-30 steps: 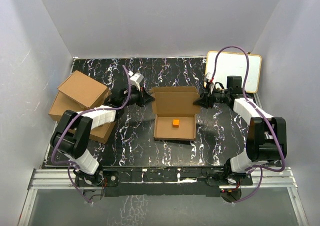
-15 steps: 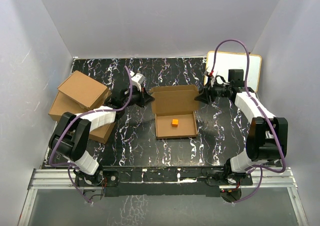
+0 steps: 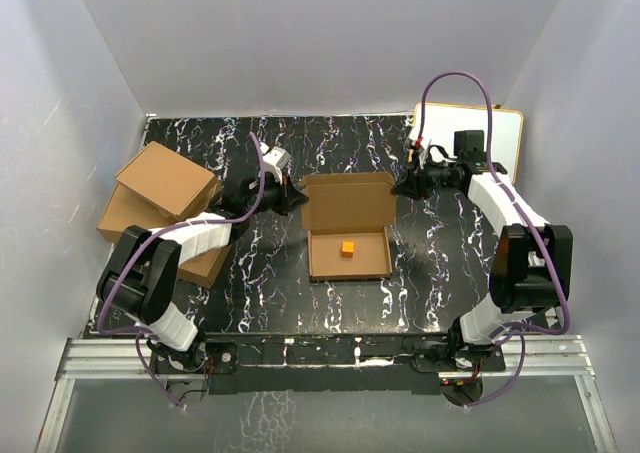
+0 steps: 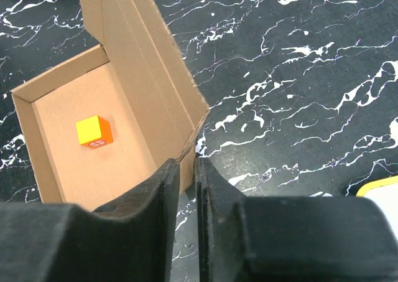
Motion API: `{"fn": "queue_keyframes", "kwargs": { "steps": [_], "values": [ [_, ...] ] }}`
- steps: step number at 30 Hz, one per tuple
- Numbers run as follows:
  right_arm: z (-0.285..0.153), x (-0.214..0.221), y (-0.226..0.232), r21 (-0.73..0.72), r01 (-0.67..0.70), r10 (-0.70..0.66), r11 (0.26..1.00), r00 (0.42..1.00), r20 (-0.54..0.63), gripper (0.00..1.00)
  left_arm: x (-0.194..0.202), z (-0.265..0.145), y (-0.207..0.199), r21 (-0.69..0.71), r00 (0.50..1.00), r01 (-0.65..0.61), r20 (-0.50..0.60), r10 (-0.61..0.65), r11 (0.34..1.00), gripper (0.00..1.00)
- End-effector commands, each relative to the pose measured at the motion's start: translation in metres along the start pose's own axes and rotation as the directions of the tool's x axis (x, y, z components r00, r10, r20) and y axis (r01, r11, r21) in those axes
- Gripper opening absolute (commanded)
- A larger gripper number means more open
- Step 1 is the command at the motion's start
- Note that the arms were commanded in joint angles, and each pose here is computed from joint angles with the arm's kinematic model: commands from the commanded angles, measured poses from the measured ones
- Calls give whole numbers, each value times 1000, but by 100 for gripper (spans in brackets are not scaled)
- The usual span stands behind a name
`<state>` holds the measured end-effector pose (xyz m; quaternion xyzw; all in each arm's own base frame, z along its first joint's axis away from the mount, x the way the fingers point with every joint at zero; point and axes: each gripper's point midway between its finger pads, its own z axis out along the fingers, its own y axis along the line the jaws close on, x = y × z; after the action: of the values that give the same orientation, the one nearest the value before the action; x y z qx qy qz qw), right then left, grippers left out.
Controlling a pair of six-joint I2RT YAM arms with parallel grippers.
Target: Fold the paper box
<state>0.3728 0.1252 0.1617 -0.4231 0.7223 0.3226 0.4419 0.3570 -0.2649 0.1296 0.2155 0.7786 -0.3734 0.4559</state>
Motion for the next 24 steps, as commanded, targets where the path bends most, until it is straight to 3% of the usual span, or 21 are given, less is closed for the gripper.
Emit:
{"fn": "queue_keyframes", "kwargs": {
  "steps": [1,4,10,20,24],
  "values": [
    [-1,-16,-1,3,71,-71,997,997,23,25,-26,-6,-10,4,998,-32,51,32,999,0],
    [2,-14,-1,0,67,-67,998,998,20,31,-25,-6,-12,7,998,-34,51,33,999,0],
    [6,-7,-4,0,49,-49,999,999,9,29,-25,-6,-12,7,998,-37,51,36,999,0],
    [10,-1,-5,-13,17,-17,1000,1000,9,8,-27,-6,-13,7,998,-27,57,27,1000,0],
    [8,-7,-3,-2,15,-15,1000,1000,24,8,-34,-6,-14,-5,997,19,74,-18,1000,0]
  ]
}}
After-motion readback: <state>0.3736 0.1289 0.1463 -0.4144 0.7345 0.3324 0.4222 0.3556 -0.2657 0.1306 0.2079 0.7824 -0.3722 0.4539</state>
